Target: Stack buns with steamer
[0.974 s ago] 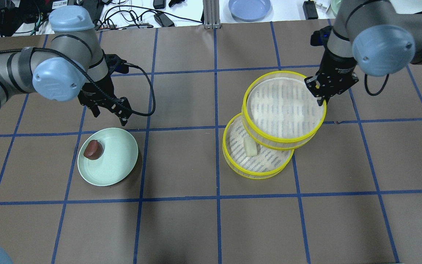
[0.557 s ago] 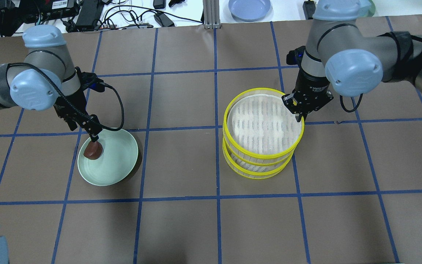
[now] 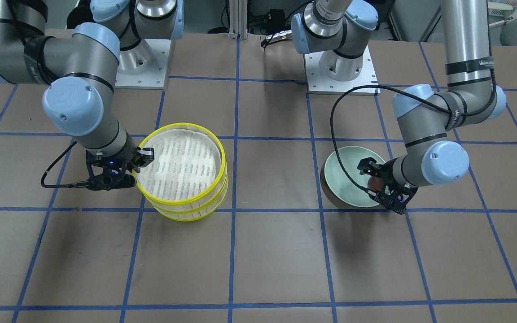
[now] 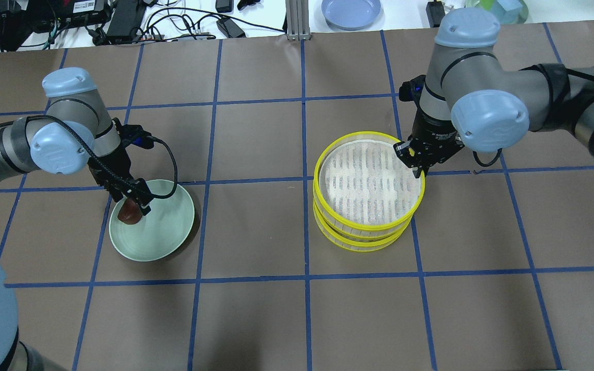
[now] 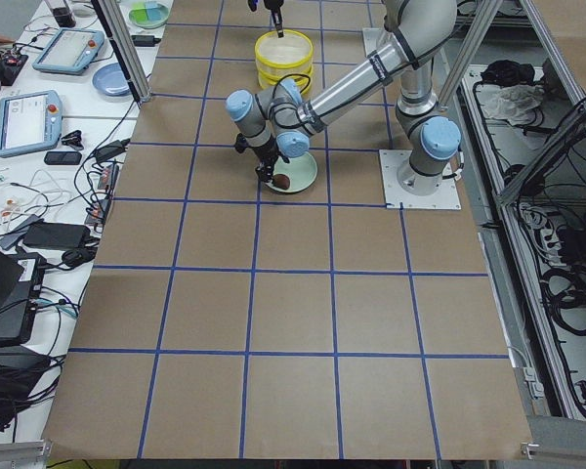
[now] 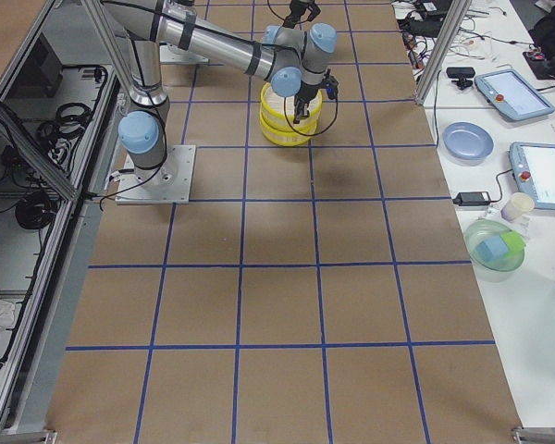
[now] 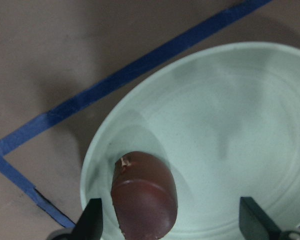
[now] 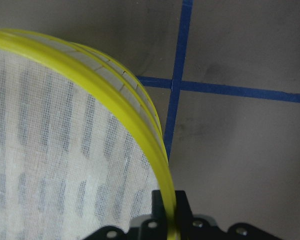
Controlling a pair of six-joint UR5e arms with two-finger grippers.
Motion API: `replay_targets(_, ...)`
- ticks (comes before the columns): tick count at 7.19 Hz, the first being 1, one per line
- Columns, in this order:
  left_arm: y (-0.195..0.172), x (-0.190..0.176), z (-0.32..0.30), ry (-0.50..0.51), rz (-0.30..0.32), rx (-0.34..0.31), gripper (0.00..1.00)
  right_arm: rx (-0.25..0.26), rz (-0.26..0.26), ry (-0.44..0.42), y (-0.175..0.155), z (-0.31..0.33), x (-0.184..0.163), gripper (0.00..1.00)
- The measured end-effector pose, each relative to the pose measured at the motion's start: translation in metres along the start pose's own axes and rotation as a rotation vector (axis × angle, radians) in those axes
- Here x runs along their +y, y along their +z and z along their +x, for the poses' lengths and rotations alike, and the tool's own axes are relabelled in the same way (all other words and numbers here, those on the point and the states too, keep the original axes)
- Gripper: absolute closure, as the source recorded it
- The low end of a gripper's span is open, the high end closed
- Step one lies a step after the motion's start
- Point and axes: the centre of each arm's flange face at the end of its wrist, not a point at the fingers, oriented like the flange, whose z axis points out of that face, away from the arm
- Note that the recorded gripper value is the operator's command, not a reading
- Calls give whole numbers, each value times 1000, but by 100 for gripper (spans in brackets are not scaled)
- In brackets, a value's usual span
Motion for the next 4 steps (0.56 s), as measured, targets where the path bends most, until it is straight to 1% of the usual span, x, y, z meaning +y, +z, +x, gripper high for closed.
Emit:
replay_targets(1, 3, -2, -1, 2, 1, 5, 54, 1, 0, 0, 3, 0, 0, 100)
replay_targets(2, 4, -3, -3, 5, 2, 4, 87, 1, -1, 1, 6, 0, 0, 100)
replay_targets(3, 4, -4, -6, 5, 5, 0, 100, 2, -4, 3, 7, 0, 1, 100)
replay_targets(4, 2, -4, -8, 5, 6, -3, 100, 4, -6, 7, 9, 0, 1, 100)
